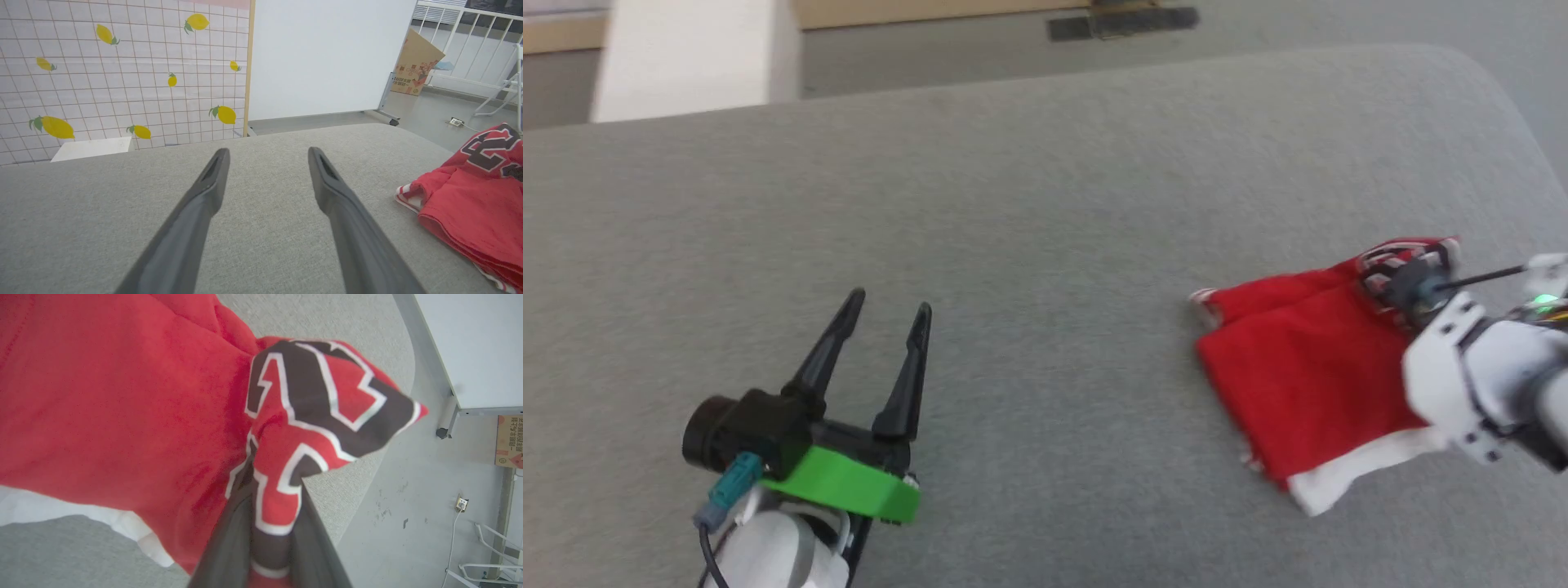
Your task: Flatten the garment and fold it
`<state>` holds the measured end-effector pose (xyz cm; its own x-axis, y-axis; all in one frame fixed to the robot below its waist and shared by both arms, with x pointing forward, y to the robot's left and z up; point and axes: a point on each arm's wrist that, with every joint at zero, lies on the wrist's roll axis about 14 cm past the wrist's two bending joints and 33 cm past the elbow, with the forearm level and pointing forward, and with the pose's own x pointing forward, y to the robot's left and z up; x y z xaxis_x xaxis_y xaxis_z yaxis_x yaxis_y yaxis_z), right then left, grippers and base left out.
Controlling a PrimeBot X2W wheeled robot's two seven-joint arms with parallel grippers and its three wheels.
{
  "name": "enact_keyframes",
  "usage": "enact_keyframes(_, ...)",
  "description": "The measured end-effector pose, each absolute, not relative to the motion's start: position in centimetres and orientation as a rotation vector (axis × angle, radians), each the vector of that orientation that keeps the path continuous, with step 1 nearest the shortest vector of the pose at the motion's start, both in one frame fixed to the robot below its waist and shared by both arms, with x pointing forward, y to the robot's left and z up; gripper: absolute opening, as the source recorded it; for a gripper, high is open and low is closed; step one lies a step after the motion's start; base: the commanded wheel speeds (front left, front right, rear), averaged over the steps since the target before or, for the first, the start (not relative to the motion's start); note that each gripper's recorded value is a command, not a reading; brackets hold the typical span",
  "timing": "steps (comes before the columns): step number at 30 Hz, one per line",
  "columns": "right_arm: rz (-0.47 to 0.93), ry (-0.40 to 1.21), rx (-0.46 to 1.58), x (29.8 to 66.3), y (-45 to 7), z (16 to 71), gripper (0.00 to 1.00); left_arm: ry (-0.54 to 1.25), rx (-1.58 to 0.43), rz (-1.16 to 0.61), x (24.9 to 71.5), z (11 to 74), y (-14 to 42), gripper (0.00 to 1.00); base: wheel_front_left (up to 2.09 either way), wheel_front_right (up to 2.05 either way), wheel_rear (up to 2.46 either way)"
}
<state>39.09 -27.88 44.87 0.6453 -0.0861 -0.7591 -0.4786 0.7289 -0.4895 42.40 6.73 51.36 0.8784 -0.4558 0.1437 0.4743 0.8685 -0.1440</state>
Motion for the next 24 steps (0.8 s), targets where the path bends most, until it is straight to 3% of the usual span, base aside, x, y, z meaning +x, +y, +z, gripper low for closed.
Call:
enact_keyframes(15,-0.202,0.98,-0.626,38.2,-44.9,42.5,0.0,-0.051,-0.225,-0.629,46.8,46.7,2.2,1.0,0.0,0.0,0.0)
enact_keyframes(24,-0.325,1.036,-0.591,37.8,-48.5,39.6,0.0,-0.003,-0.228,-0.601,48.0,43.9,3.3,1.0,0.0,0.0,0.0)
